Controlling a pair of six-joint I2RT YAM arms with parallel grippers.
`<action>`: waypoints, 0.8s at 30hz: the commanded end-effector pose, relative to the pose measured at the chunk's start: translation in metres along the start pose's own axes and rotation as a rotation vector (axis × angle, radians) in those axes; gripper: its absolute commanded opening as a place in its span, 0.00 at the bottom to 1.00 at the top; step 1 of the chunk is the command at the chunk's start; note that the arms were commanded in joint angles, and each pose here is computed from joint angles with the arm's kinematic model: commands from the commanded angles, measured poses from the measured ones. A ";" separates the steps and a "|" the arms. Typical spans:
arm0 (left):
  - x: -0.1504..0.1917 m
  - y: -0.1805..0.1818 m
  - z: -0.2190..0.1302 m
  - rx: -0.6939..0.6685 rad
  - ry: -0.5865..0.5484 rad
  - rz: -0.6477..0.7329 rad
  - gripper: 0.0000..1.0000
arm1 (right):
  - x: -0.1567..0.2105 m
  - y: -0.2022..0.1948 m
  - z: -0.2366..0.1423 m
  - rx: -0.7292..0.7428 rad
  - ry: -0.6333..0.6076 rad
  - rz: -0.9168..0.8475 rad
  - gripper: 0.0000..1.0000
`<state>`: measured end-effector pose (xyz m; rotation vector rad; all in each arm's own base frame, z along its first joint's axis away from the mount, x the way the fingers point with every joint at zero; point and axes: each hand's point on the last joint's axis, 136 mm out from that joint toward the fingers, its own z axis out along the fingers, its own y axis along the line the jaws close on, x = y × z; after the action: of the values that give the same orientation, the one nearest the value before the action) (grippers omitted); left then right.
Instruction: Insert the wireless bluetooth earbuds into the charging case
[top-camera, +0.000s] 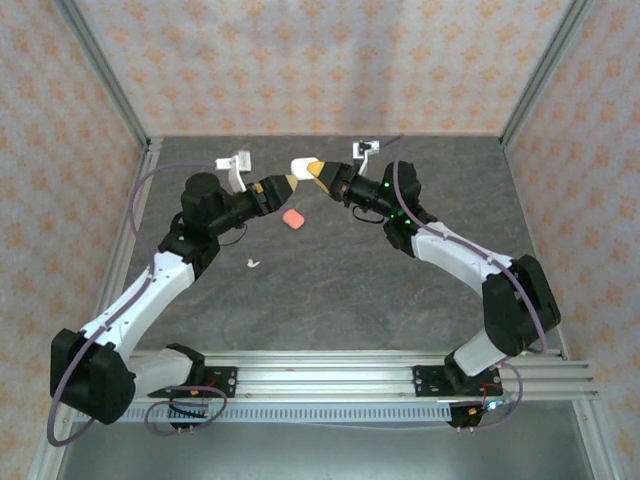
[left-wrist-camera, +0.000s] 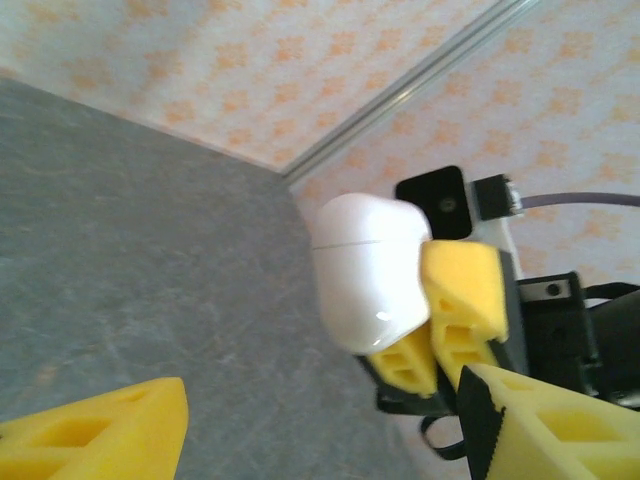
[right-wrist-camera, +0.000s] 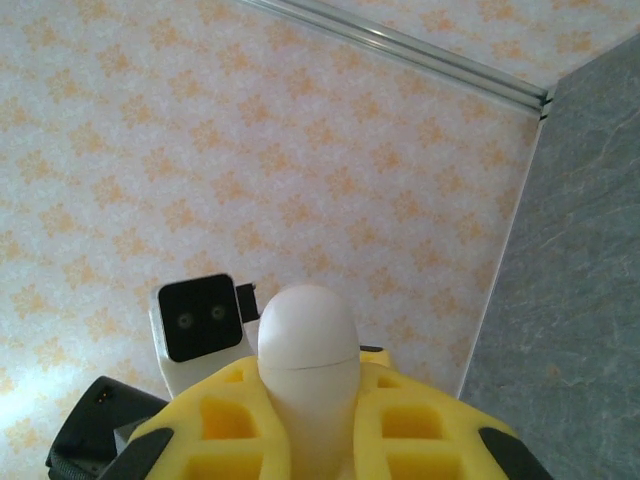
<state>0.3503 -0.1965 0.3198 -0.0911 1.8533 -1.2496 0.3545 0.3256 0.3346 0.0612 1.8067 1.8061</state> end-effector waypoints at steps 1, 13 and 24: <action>-0.020 -0.040 0.000 0.148 -0.022 -0.029 0.69 | -0.006 0.038 0.000 -0.108 -0.017 -0.061 0.00; -0.026 -0.057 0.019 0.250 0.043 -0.063 0.47 | -0.001 0.049 -0.012 -0.051 -0.004 -0.128 0.00; -0.017 -0.059 0.010 0.223 0.086 0.007 0.32 | 0.004 0.043 -0.014 0.027 0.035 -0.198 0.00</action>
<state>0.3619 -0.2243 0.3517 -0.0195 1.8128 -1.4928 0.3381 0.3197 0.3536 -0.0437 1.8242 1.7144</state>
